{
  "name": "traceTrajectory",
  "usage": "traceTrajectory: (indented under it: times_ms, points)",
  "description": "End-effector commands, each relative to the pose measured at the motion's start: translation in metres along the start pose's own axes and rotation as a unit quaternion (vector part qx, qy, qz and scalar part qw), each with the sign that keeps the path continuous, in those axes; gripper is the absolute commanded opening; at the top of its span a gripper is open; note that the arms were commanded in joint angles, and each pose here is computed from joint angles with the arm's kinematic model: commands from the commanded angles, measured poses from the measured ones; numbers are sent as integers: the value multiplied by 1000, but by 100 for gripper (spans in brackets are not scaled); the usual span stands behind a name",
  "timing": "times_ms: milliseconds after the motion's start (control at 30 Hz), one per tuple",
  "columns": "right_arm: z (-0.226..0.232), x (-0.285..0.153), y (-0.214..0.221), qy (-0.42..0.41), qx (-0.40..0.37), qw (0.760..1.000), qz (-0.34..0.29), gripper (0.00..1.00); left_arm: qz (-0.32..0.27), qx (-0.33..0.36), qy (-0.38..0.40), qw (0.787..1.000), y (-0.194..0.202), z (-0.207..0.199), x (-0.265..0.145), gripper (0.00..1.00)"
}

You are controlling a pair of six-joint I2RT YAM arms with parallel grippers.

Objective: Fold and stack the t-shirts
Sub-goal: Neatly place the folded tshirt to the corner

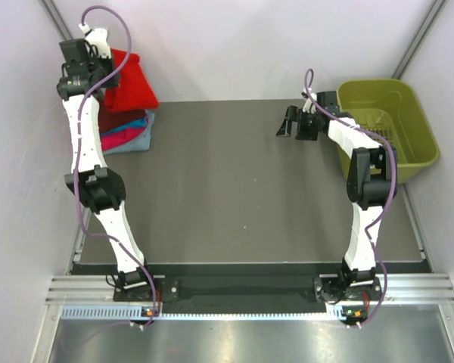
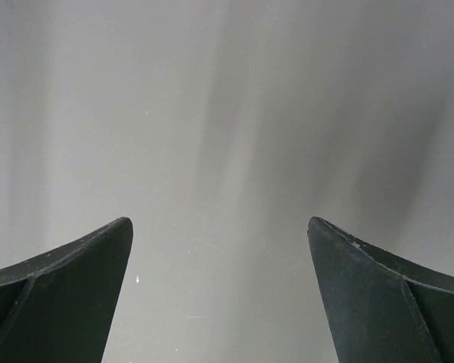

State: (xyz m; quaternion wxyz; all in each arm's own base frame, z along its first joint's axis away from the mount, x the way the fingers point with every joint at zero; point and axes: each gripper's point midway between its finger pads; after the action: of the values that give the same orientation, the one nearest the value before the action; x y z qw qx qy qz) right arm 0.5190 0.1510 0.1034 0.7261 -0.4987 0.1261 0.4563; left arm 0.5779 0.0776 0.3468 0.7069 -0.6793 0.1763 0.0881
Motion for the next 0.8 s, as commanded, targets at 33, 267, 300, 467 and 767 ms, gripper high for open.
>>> traceTrajectory:
  times_ms: [33,267,300,467,767]
  points:
    - [23,-20,-22,-10,-34,999,-36,100,-61,49,-48,996,-48,15,-39,0]
    - [29,-18,-18,-14,-40,999,-31,100,0,46,-125,991,-11,47,-27,0]
    - [29,-19,-18,-13,-41,999,-31,100,5,53,-153,987,-10,56,-29,0]
    - [28,-20,-11,-12,-41,999,-26,100,39,81,-224,970,3,78,-37,0]
    - [31,-20,-11,-15,-42,999,-25,100,69,186,-304,932,25,100,-28,0]
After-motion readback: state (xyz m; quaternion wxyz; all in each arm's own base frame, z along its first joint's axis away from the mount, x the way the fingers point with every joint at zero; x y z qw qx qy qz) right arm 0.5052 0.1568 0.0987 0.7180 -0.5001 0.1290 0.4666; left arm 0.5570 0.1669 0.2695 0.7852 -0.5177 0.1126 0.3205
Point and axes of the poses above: each gripper's point midway between its finger pads, its own x axis out along the fingers, its own z axis along the line the jaws close on, y = z × x, and after that the axes turned 1 degree about -x, right-handed
